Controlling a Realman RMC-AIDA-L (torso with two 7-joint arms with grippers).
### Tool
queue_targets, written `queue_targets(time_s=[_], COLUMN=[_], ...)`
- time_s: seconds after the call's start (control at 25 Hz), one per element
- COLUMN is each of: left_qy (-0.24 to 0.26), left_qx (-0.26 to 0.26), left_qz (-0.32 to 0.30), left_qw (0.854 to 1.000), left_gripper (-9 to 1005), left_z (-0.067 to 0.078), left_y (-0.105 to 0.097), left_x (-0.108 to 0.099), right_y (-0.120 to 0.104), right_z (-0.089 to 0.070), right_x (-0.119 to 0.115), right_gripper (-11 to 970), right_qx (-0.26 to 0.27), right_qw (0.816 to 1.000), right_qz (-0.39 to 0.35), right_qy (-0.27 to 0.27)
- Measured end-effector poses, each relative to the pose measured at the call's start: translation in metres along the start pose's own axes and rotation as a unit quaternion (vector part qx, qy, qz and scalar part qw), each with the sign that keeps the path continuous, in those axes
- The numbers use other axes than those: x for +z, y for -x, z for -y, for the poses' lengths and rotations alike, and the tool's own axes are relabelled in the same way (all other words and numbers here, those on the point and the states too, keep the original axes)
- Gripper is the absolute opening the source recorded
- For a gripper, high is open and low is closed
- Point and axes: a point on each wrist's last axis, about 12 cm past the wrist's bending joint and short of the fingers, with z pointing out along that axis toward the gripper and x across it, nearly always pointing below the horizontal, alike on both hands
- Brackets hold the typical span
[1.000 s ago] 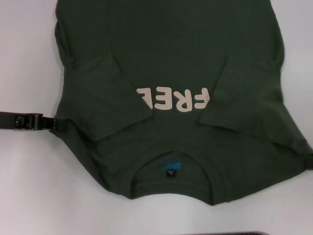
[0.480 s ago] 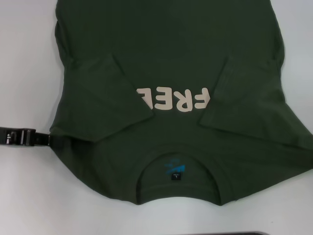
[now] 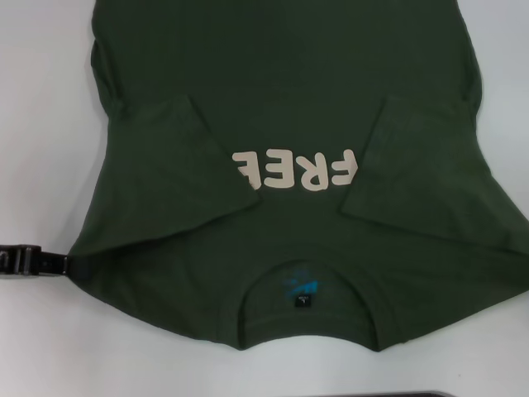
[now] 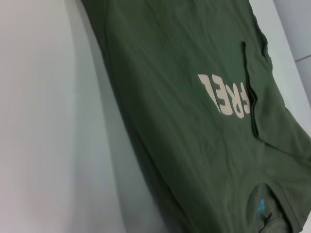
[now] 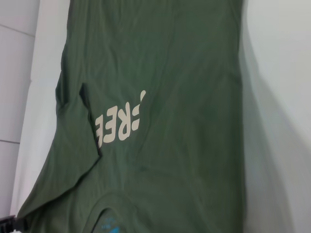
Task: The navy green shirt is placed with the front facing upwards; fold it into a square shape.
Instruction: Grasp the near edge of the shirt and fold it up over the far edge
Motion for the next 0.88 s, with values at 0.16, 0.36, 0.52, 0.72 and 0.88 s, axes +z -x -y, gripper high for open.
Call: queue_targets(time_s=[0.16, 0.36, 0.52, 0.72, 0.88], left_qy=[0.002, 0.007, 0.008, 0.005, 0.005], left_qx=[-0.004, -0.008, -0.012, -0.017, -0.022], left_qz=[-0.008, -0.017, -0.022, -0.025, -0.032], left_qw=[1.000, 1.000, 1.000, 1.000, 0.999], left_gripper=[35, 35, 35, 35, 35], left_z=[-0.002, -0.003, -0.005, -0.006, -0.007], left_y=[-0.004, -0.007, -0.011, -0.019, -0.025], left_x=[-0.001, -0.001, -0.001, -0.001, -0.001], right_y=[-0.007, -0.014, -0.020, -0.027, -0.030], right_z=[0.004, 0.008, 0.010, 0.012, 0.012], right_x=[-0.005, -0.015, -0.021, -0.025, -0.025], right_gripper=[31, 30, 30, 30, 30], right_qx=[0.008, 0.011, 0.013, 0.014, 0.014], right_qw=[1.000, 1.000, 0.999, 0.999, 0.999], right_qz=[0.007, 0.021, 0.030, 0.034, 0.032], right_qy=[-0.004, -0.006, -0.007, -0.006, -0.004])
